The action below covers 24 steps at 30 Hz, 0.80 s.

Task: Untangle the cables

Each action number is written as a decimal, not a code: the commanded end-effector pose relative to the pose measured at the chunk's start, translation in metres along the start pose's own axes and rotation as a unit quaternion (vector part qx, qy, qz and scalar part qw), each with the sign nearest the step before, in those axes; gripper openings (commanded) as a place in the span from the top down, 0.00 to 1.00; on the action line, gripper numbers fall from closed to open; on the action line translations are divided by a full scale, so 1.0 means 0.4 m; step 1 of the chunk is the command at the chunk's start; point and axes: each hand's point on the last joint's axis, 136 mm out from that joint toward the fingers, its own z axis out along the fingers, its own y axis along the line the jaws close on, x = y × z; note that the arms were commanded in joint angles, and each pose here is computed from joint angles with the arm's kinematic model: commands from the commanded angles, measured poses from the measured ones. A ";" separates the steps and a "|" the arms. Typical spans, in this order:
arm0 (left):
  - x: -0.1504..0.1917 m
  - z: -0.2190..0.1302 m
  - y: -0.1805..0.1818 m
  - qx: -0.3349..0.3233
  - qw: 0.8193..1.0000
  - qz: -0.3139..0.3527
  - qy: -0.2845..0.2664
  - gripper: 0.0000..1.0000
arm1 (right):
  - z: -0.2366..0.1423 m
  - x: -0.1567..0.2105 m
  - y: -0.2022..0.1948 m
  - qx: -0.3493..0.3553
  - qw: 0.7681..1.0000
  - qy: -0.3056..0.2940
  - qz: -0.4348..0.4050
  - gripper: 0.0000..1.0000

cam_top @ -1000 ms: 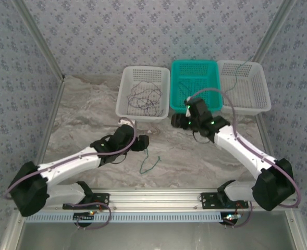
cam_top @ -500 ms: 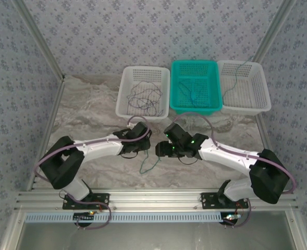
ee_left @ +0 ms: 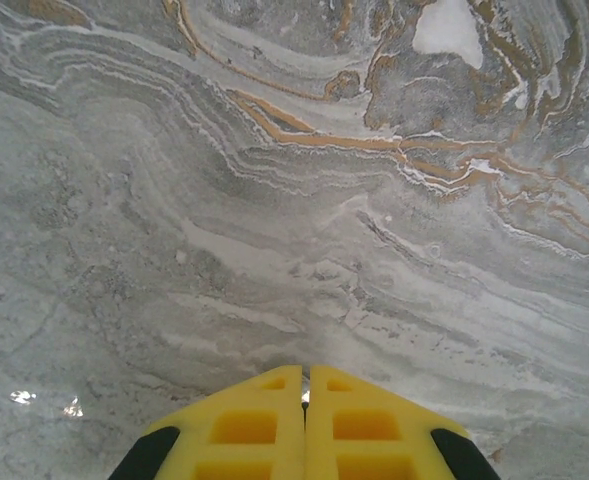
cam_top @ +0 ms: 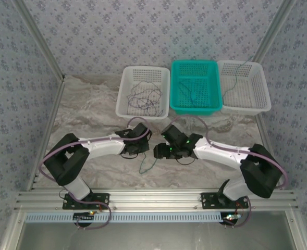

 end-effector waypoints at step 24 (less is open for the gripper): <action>-0.215 -0.336 0.226 0.033 0.973 -0.109 -0.202 1.00 | -0.203 0.015 -0.426 0.201 0.932 -0.195 0.232 1.00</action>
